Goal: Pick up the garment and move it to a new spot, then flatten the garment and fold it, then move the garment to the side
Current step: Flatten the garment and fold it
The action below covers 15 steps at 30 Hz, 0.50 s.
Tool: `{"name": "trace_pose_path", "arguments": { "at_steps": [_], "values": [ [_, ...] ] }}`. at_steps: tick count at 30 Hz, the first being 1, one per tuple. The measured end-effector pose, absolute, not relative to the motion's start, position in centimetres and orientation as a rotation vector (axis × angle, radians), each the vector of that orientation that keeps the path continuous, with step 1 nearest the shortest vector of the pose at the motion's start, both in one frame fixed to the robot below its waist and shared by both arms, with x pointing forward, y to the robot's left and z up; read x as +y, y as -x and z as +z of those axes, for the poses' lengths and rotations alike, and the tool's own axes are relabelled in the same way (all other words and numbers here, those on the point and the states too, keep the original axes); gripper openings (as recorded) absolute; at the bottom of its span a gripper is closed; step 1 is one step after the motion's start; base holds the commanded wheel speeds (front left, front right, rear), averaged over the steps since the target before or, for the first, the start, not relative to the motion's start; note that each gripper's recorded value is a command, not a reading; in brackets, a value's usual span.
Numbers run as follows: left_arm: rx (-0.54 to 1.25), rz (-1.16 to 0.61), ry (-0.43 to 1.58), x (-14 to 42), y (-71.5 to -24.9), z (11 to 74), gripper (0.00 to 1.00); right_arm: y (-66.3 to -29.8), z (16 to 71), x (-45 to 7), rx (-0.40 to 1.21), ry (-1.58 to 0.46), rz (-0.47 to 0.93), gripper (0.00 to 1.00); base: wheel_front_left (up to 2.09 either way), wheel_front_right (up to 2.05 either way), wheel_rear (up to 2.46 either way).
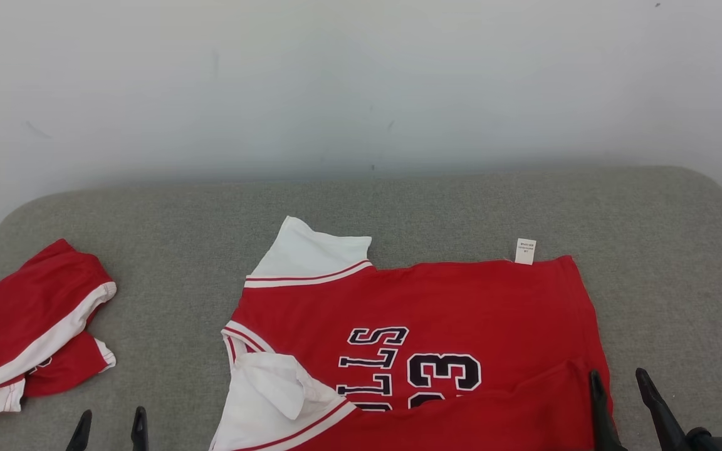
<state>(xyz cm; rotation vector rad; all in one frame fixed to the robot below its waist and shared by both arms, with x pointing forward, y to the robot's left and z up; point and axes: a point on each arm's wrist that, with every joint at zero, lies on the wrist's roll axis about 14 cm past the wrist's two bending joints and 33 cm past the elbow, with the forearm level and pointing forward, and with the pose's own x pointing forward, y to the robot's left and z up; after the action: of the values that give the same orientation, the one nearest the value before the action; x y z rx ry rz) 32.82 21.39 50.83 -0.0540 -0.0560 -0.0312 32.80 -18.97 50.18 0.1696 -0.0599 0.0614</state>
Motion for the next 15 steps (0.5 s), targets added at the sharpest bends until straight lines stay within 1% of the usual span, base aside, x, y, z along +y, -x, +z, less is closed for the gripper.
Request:
{"name": "trace_pose_path", "arguments": {
  "at_steps": [5,9,15],
  "values": [
    [-0.038,-0.029,0.057,21.4,-32.6,50.2,1.00,-32.8,49.7,-18.9,-0.045,-0.169,0.066,1.00,0.00,0.00,0.00],
    [-0.024,-0.042,0.055,21.3,-33.1,49.8,1.00,-33.4,50.0,-18.5,-0.047,-0.131,0.106,1.00,0.00,0.00,0.00],
    [-0.087,-0.114,0.023,20.6,-37.5,53.2,1.00,-36.3,51.0,-20.1,-0.039,-0.064,0.107,1.00,0.00,0.00,0.00]
  ]
}}
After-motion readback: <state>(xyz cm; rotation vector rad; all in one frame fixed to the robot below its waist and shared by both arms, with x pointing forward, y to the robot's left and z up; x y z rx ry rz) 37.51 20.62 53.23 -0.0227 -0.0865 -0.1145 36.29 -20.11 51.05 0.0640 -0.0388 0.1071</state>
